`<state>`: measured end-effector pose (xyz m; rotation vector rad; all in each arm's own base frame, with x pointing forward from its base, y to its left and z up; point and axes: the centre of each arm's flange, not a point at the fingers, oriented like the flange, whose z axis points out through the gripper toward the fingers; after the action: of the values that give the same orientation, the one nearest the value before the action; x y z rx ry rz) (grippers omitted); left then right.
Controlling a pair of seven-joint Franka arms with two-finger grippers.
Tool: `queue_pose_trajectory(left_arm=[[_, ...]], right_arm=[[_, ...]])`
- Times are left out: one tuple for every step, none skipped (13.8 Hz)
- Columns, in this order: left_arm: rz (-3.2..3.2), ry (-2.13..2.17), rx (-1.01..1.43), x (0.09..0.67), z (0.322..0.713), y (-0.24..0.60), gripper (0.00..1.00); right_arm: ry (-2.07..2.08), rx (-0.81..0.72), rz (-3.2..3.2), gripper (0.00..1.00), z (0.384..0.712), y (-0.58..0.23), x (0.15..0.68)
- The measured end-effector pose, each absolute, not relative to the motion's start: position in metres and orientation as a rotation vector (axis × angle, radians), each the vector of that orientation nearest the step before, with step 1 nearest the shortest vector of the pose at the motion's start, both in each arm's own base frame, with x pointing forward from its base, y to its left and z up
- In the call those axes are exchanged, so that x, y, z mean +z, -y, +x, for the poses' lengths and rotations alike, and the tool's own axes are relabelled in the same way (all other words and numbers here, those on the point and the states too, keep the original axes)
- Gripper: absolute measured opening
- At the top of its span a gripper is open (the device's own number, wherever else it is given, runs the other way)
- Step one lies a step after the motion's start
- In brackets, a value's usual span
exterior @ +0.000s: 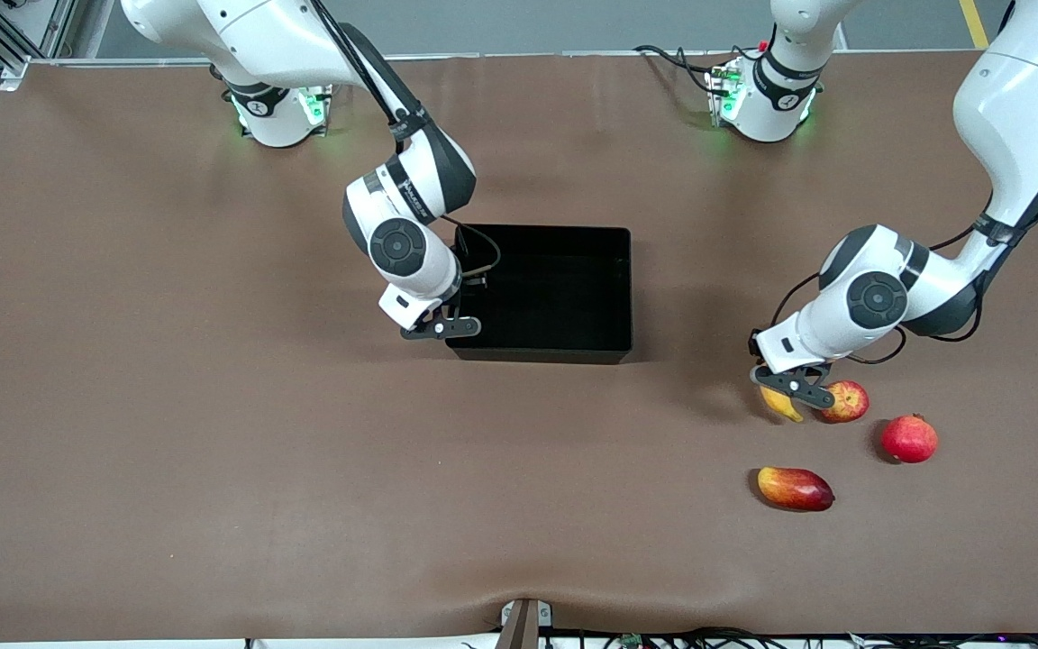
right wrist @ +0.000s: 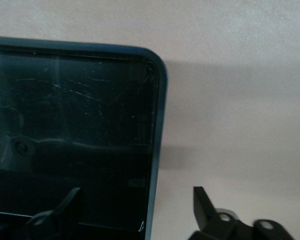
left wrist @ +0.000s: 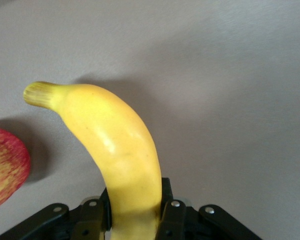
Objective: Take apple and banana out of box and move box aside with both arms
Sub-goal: 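Lower the banana near the apples while the right gripper grips the box rim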
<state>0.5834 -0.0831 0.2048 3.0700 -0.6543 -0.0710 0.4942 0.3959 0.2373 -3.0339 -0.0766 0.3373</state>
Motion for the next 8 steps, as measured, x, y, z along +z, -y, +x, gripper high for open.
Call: queue_pose_trajectory(left_arm=[[3.061,0.643,-0.062,0.200,0.584,0.080,0.37],[3.052,0.639,-0.057,0.196,0.584,0.080,0.37],[3.045,0.643,-0.050,0.194,0.584,0.081,0.37],[3.042,0.649,-0.037,0.192,0.585,0.082,0.37],[3.041,0.653,-0.023,0.191,0.586,0.081,0.37],[3.038,0.653,-0.013,0.189,0.586,0.081,0.37],[3.034,0.652,-0.008,0.187,0.587,0.081,0.37],[3.033,0.659,-0.005,0.185,0.587,0.082,0.37]], right_arm=[[0.076,0.340,-3.035,0.81,0.494,-0.396,0.236],[0.073,0.340,-3.036,0.67,0.494,-0.396,0.236],[0.064,0.341,-3.037,0.58,0.493,-0.398,0.236],[0.053,0.341,-3.038,0.48,0.492,-0.399,0.236],[0.044,0.341,-3.039,0.36,0.491,-0.400,0.236],[0.041,0.342,-3.040,0.26,0.491,-0.401,0.237],[0.040,0.342,-3.040,0.14,0.490,-0.401,0.237],[0.025,0.340,-3.039,0.05,0.491,-0.402,0.237]])
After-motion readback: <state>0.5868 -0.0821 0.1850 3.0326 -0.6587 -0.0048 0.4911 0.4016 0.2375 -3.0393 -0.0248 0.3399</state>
